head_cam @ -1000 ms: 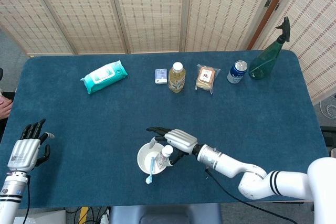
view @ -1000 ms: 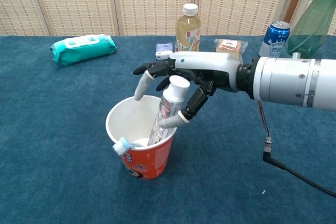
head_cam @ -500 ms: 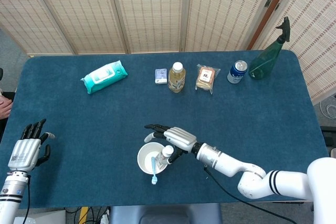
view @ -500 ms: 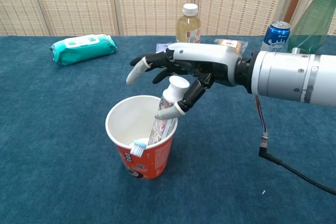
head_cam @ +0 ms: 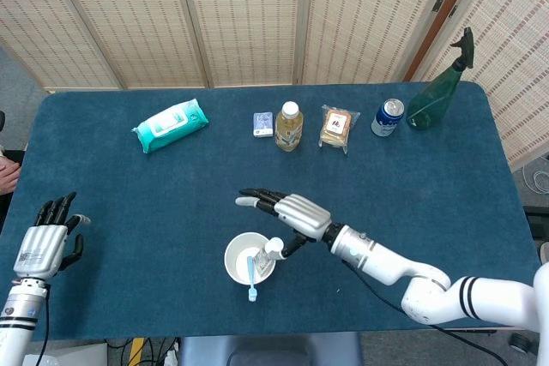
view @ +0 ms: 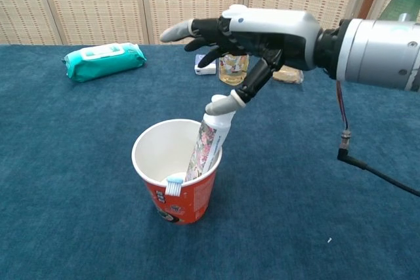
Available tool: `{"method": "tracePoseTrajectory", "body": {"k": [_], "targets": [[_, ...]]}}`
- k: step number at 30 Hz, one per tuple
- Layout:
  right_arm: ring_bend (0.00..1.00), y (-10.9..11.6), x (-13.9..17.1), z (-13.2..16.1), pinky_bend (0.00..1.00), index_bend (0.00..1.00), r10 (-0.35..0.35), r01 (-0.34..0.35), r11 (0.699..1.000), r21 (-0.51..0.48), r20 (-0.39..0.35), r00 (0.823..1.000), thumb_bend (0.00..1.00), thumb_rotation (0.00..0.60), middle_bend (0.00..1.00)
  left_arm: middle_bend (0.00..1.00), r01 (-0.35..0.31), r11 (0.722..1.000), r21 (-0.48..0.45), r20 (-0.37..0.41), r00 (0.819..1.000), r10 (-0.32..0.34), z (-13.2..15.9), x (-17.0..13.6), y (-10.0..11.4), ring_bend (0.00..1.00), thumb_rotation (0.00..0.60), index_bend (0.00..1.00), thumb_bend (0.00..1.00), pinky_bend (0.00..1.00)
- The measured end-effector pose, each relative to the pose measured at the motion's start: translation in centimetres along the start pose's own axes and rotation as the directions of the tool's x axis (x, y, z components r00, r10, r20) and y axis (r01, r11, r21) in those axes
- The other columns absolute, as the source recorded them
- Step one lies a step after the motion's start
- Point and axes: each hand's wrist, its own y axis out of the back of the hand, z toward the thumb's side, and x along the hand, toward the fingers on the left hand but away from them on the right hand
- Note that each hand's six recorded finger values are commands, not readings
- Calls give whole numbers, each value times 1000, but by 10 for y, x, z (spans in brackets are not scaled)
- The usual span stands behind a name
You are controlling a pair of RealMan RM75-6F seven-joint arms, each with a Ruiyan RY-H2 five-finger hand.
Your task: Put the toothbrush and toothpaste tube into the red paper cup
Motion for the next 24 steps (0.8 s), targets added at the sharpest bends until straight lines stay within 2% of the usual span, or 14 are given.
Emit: {"method": "tracePoseTrajectory", "body": {"k": [8,14,20,24], "targets": [[0,29,21,2,151,36,-52,49,995,82,39,998,68,600,16,0,-13,1000,-1,6,1000,13,4,2,6,0,600,349,601,0],[0,49,42,-8,151,35,-90,67,981,184,121,989,68,600,15,0,-14,1000,-24,12,1000,14,7,3,9,0,600,348,601,0],[0,66,72,-24,151,35,-135,58,949,310,233,963,68,600,15,0,-23,998,-50,19,1000,24,11,3,15,0,600,348,601,0],[0,72,99,-37,151,35,-173,40,924,380,322,931,69,600,15,0,-27,997,-67,22,999,28,13,2,19,0,600,348,601,0]]}}
